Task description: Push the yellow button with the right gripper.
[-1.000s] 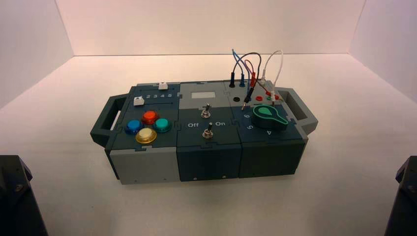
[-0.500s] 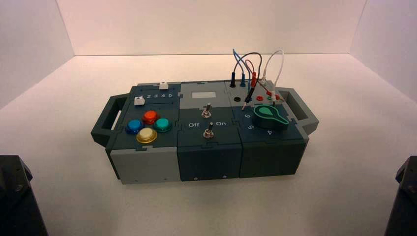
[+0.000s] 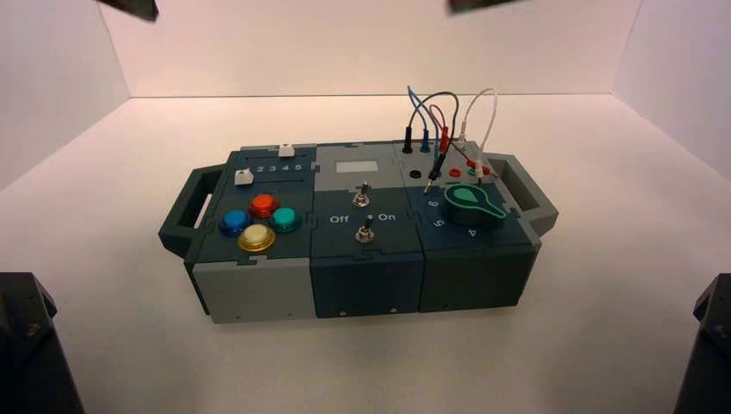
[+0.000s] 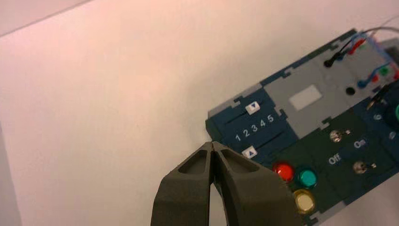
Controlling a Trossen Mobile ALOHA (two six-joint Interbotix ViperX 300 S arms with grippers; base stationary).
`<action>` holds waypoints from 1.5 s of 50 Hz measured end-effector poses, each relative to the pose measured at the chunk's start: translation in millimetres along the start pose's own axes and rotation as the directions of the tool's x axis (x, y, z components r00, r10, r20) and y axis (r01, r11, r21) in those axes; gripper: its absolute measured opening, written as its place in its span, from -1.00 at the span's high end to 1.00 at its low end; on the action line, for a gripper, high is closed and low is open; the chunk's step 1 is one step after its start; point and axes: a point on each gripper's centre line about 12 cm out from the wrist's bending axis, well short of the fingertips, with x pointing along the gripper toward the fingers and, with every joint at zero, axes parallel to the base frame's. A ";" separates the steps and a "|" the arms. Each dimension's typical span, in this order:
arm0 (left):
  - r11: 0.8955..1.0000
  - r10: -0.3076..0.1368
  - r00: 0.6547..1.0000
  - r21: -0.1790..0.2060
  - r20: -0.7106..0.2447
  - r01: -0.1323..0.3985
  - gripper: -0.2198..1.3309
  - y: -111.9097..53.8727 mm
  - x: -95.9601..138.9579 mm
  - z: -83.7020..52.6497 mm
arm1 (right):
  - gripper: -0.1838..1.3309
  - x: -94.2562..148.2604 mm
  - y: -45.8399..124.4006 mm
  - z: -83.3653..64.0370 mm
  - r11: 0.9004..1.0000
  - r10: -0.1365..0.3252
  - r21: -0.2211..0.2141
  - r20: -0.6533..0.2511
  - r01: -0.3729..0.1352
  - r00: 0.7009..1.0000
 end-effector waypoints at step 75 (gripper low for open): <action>0.994 0.057 0.994 -0.092 -0.089 -0.065 0.92 24.4 38.9 -17.1 | 0.94 151.2 133.9 -45.8 0.972 0.143 -0.075 -0.558 -0.221 0.817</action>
